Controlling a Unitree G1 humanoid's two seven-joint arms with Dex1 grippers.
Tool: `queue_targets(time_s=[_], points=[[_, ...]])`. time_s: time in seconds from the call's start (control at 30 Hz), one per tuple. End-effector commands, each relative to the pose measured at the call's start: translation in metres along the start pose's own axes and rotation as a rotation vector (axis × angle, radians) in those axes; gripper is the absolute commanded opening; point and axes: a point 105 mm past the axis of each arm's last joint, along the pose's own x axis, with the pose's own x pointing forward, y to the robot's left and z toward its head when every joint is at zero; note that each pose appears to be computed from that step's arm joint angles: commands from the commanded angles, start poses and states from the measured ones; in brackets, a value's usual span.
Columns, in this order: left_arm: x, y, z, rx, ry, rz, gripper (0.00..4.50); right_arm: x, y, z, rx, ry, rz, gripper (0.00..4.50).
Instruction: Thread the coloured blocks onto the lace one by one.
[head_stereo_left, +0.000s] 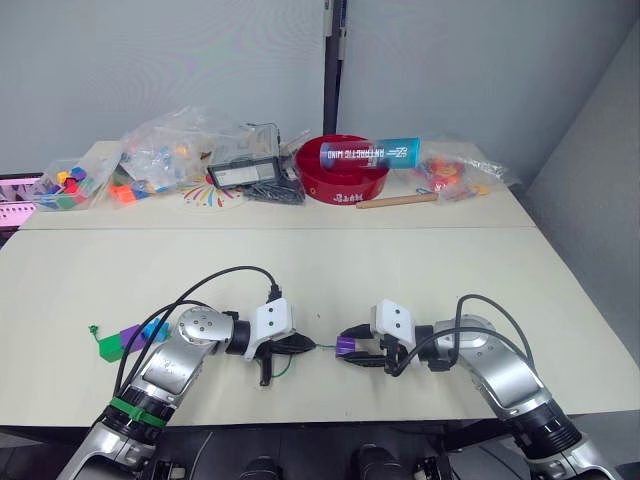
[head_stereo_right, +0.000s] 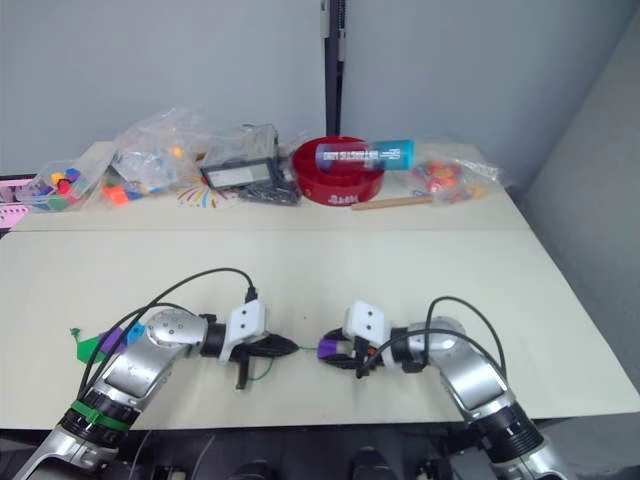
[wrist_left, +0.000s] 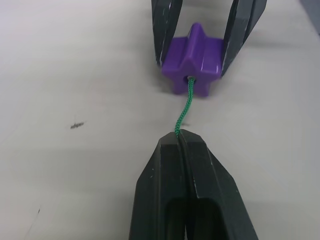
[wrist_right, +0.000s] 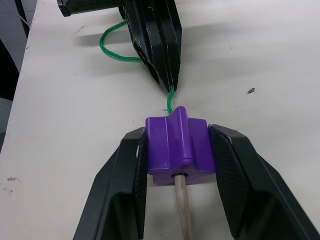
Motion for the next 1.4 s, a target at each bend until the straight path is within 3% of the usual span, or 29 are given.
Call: queue_targets(time_s=[0.03, 0.27, 0.47, 0.83, 0.87, 1.07, 1.4], points=[[0.005, -0.001, 0.02, 0.056, -0.04, -0.016, 0.0, 0.0, 0.002, 0.001, -0.005, 0.002, 0.003, 1.37], [0.019, -0.001, 0.026, 0.072, -0.033, -0.039, 0.0, 0.001, 0.002, 0.001, -0.004, 0.001, 0.005, 1.37], [0.011, 0.001, 0.028, 0.045, -0.019, -0.033, 0.0, 0.001, 0.004, 0.0, 0.004, 0.004, 0.014, 1.37], [-0.008, 0.0, 0.041, 0.062, -0.032, -0.044, 3.46, -0.004, 0.004, 0.01, 0.034, -0.038, 0.023, 1.37], [-0.007, 0.0, 0.041, 0.064, -0.033, -0.047, 3.49, -0.005, 0.003, 0.013, 0.032, -0.048, 0.019, 2.41], [0.001, -0.003, 0.037, 0.085, -0.027, -0.066, 3.49, -0.013, -0.001, 0.029, 0.01, -0.095, -0.01, 4.49], [0.029, -0.004, 0.035, 0.147, -0.03, -0.132, 3.49, -0.047, 0.01, 0.015, 0.042, -0.023, -0.028, 4.49]])
